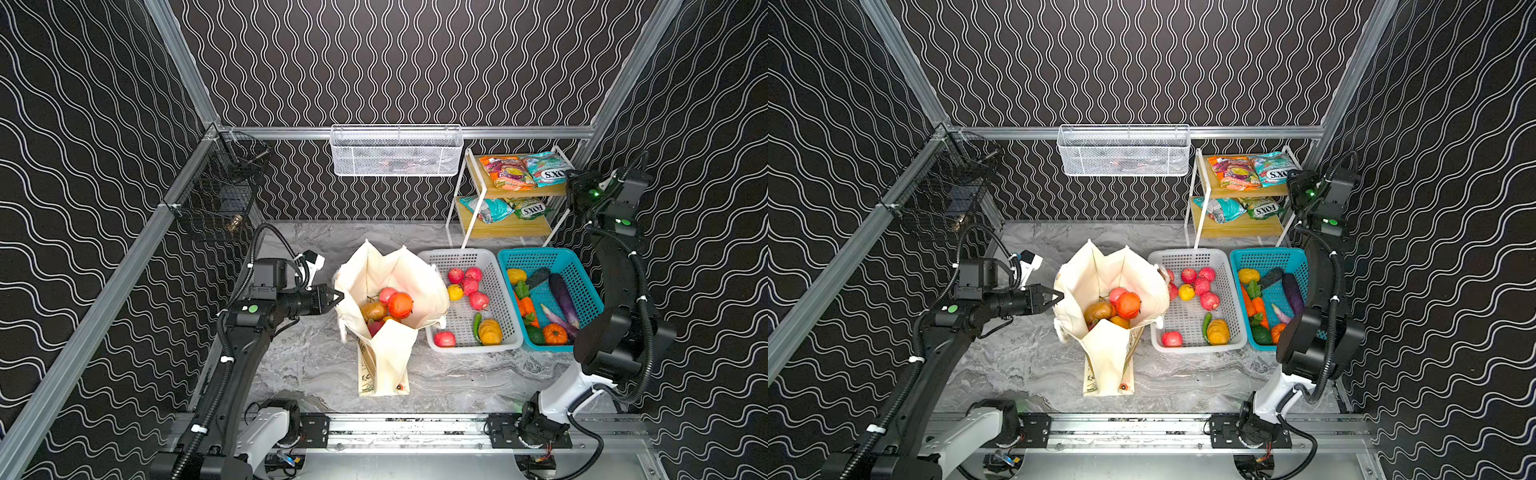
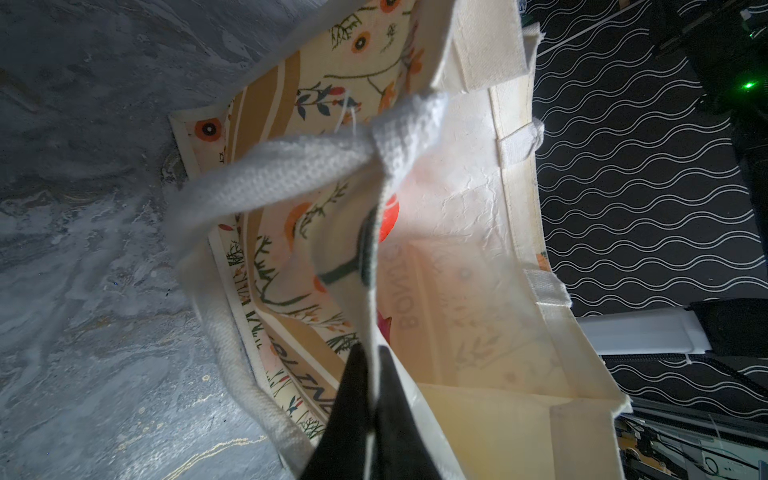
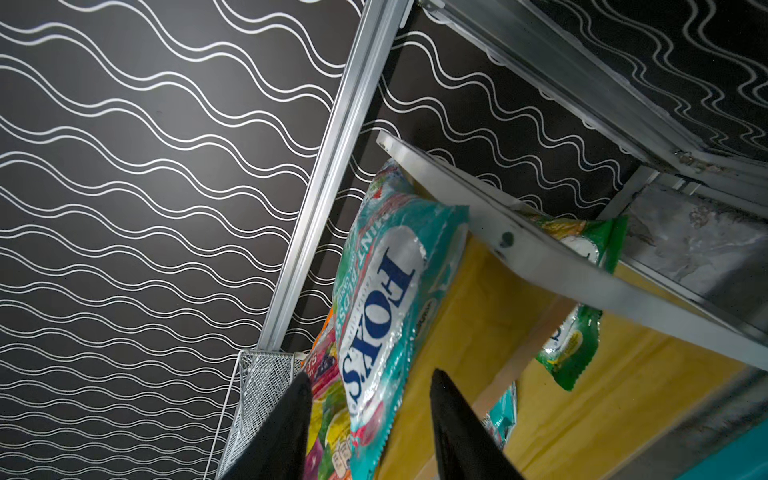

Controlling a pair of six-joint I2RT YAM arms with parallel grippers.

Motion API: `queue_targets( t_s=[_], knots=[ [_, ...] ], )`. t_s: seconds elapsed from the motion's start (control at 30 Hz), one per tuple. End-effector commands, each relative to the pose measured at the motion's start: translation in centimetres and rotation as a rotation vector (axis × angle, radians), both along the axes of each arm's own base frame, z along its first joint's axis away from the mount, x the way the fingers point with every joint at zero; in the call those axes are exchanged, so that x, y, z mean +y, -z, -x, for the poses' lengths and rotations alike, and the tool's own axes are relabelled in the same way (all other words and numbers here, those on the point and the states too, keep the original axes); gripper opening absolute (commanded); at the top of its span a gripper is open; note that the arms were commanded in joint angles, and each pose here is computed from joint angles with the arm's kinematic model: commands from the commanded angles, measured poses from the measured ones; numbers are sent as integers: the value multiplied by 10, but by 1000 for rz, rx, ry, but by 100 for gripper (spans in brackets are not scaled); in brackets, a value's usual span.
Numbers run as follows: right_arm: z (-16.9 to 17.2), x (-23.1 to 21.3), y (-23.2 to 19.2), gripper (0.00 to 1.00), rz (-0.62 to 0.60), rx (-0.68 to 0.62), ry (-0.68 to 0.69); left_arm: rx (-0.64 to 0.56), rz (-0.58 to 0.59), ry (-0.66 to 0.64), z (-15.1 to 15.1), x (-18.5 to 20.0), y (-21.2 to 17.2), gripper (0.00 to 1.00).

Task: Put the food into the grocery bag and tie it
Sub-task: 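Move the right gripper up to the white shelf toward the FOXS snack bags, then grasp the teal FOXS snack bag on the top shelf and lift it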

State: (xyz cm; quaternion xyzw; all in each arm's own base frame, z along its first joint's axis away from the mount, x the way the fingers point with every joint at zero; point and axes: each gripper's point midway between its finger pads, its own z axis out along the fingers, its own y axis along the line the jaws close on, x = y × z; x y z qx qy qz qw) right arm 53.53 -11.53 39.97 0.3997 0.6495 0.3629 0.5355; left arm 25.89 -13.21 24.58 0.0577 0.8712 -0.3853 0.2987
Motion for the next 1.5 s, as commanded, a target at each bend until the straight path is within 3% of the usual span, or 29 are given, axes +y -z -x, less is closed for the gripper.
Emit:
queue_targets(
  t_s=[0.0,0.37,0.7,0.93,1.47],
  knots=[
    [-7,1,-8,45,-30,-45,-16,-20,-6,16,-1,-1,1,8],
    [-18,-1,-7,22,-72,-63,-21,-21,-1,15,-4,-1,2,8],
    [-23,-3,-8,18,-89,-69,-14,-25,1,14,-4,-1,1,8],
    [-21,-2,-13,1,-100,-82,-14,-25,0,16,-4,-2,1,9],
    [-12,-6,-73,0,-80,-253,17,-26,0,25,-7,-3,-1,9]
  ],
)
